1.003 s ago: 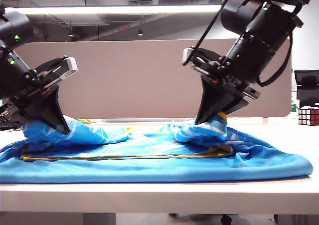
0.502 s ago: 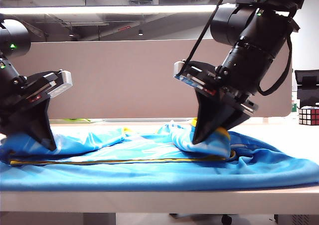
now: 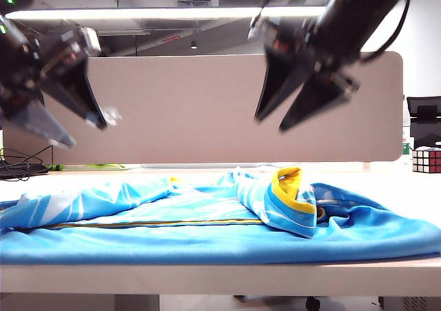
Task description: Fold the bottom side of the soccer jersey horizontally towards the center, about one-third of the way, then fold the sleeve back towards the center, creating a straight line along the edge of the the soccer jersey, and finally fold the bottom of the soccer jersey up towards the top, creating a neat rectangle.
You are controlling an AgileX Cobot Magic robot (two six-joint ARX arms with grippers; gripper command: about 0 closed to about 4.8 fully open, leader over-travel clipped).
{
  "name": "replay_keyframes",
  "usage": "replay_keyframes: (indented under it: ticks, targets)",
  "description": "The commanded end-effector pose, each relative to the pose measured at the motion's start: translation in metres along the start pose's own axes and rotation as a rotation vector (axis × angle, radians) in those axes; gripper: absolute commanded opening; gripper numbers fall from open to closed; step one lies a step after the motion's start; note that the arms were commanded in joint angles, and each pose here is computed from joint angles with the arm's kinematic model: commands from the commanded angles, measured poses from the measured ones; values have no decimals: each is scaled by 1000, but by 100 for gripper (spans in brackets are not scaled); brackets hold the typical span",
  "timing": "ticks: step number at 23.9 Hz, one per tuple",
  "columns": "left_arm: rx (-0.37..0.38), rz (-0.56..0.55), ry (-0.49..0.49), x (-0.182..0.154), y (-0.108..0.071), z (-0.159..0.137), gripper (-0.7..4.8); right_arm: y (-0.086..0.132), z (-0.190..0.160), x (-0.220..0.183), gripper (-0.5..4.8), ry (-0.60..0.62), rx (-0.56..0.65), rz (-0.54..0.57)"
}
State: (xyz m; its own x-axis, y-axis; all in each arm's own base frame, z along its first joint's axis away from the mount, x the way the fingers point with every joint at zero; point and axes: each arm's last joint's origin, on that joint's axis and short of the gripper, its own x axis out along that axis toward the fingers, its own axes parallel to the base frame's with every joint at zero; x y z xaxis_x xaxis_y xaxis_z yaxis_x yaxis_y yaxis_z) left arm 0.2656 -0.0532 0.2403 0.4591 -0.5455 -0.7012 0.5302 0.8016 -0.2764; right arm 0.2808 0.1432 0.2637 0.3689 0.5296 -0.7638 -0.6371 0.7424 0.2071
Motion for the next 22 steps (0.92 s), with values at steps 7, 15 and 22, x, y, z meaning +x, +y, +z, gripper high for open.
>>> replay_keyframes:
  ticks: [7,15,22]
  targets:
    - [-103,304,194,-46,-3,-27,376,-31,-42,-74,248,65,249,-158]
    - [-396,212,202,-52,30,-66,376,-68,-104,-75,280,35,528,-5]
    - [-472,202,214,-38,38,-97,376,-73,-150,-40,280,52,620,18]
